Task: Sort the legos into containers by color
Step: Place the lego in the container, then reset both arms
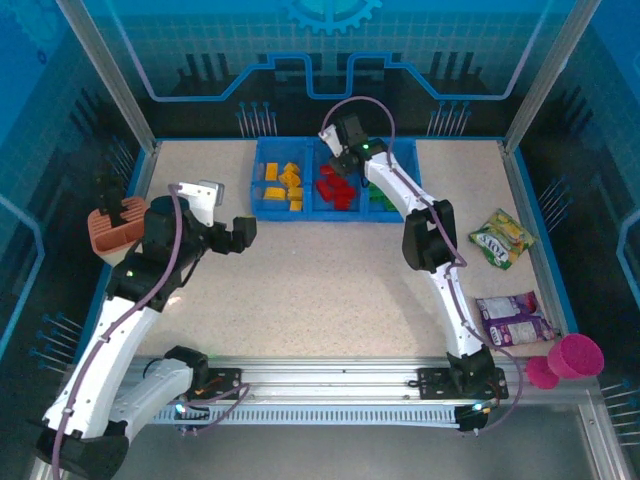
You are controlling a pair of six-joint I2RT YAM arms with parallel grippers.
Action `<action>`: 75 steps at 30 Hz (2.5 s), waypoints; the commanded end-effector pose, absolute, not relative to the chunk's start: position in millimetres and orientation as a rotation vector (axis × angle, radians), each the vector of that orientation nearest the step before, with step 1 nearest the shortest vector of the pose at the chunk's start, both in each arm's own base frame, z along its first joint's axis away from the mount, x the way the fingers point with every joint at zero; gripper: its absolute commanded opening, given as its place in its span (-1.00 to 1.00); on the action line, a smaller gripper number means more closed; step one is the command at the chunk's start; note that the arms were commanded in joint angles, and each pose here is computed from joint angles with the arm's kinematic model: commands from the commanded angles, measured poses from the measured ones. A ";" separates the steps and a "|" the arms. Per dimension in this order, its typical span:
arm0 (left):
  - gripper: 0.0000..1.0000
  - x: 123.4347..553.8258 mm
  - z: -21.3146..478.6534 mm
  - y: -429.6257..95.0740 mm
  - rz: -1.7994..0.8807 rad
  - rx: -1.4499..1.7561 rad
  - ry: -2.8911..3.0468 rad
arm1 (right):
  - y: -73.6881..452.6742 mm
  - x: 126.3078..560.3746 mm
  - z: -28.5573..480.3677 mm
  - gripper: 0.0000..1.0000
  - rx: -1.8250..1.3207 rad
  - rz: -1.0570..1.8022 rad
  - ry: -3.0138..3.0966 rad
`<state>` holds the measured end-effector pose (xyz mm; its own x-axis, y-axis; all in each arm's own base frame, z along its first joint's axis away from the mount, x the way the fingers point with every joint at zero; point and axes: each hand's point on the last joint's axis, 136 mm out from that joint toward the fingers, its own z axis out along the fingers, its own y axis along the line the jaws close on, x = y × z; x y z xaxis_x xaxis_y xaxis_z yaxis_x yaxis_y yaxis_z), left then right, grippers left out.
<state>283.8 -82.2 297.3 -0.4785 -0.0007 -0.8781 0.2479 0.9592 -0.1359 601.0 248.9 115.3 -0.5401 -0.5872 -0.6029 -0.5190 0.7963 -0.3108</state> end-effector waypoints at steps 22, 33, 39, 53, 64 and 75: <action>0.99 316.8 317.7 -64.1 -0.230 -0.022 1.986 | 232.1 510.4 274.7 0.23 -0.754 0.070 2.047; 0.98 351.9 251.0 -60.3 -0.190 -0.121 2.019 | 150.8 403.9 230.7 1.00 -0.495 0.108 2.117; 0.98 371.6 202.8 -52.7 -0.098 -0.140 2.039 | 115.5 382.1 211.8 1.00 -0.375 0.023 2.059; 0.99 399.4 111.7 -42.2 0.133 0.117 1.935 | 124.3 353.2 179.8 1.00 -0.432 0.199 2.090; 0.99 397.2 96.7 -2.3 -0.089 -0.074 1.876 | 108.6 348.3 176.2 1.00 -0.367 0.240 2.009; 0.98 398.8 95.7 -3.5 -0.095 -0.071 1.900 | 42.9 349.3 137.6 1.00 -0.208 0.020 1.884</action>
<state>393.7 0.7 87.3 -0.3510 -0.0872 -0.9323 -0.0284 0.9962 -0.0825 338.7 55.6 116.6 -0.4269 -0.1425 -0.8930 -0.2089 0.9763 -0.0559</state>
